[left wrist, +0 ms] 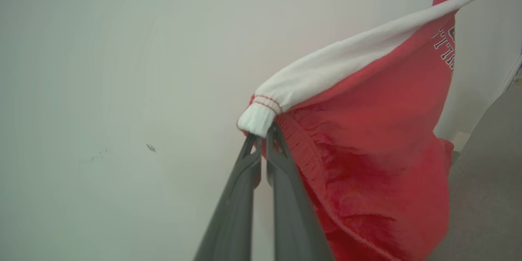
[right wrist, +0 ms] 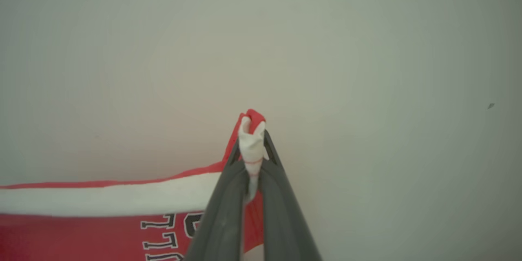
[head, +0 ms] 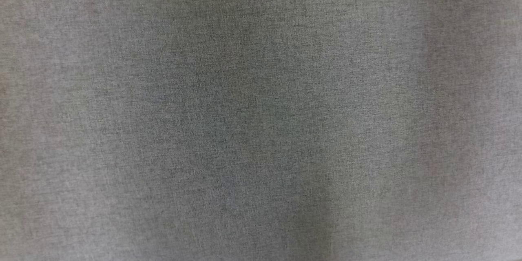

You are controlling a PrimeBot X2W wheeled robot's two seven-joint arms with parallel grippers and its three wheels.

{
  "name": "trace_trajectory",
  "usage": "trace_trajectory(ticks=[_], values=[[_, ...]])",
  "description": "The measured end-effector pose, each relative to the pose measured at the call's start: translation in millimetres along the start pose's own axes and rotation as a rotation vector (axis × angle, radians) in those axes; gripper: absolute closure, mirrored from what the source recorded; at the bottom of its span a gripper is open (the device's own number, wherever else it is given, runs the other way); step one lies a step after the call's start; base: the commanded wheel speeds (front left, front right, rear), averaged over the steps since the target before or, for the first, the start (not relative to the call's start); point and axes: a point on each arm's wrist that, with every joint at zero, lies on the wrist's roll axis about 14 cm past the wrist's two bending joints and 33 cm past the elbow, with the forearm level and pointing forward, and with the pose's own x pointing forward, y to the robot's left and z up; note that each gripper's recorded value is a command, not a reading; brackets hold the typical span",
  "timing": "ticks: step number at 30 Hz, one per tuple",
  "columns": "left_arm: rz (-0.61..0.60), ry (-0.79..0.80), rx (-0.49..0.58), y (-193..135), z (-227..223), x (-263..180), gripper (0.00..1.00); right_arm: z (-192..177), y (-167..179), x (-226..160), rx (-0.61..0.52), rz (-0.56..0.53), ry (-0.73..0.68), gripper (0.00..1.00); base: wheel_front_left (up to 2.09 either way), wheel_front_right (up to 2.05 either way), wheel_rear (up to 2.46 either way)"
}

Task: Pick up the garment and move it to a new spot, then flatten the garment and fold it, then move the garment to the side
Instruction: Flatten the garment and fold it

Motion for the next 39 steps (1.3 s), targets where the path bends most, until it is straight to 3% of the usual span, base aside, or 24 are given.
trace_trajectory(ticks=[9,13,17,26,39], values=[[0.014,-0.041,-0.042,2.6,9.7,-4.4,1.0,2.4,16.9,-1.9,0.0,0.03,-0.031,1.0,0.0,0.0,0.0],[0.005,-0.024,-0.111,-7.8,-2.5,-16.4,1.0,-19.2,20.2,-16.0,0.063,0.03,-0.016,1.0,0.0,0.0,0.0],[0.004,-0.033,-0.229,-31.5,-11.3,-41.8,1.0,-56.9,20.3,-49.7,0.118,0.031,0.042,1.0,0.0,0.0,0.0],[-0.035,0.059,-0.417,-119.9,-41.6,-123.7,1.0,-120.5,3.2,-155.1,0.223,-0.007,0.185,1.0,0.0,0.0,0.0],[-0.033,0.203,-0.53,-205.1,-46.4,-235.3,1.0,-150.8,-2.0,-300.9,0.394,-0.11,0.312,1.0,0.0,0.0,0.0]])
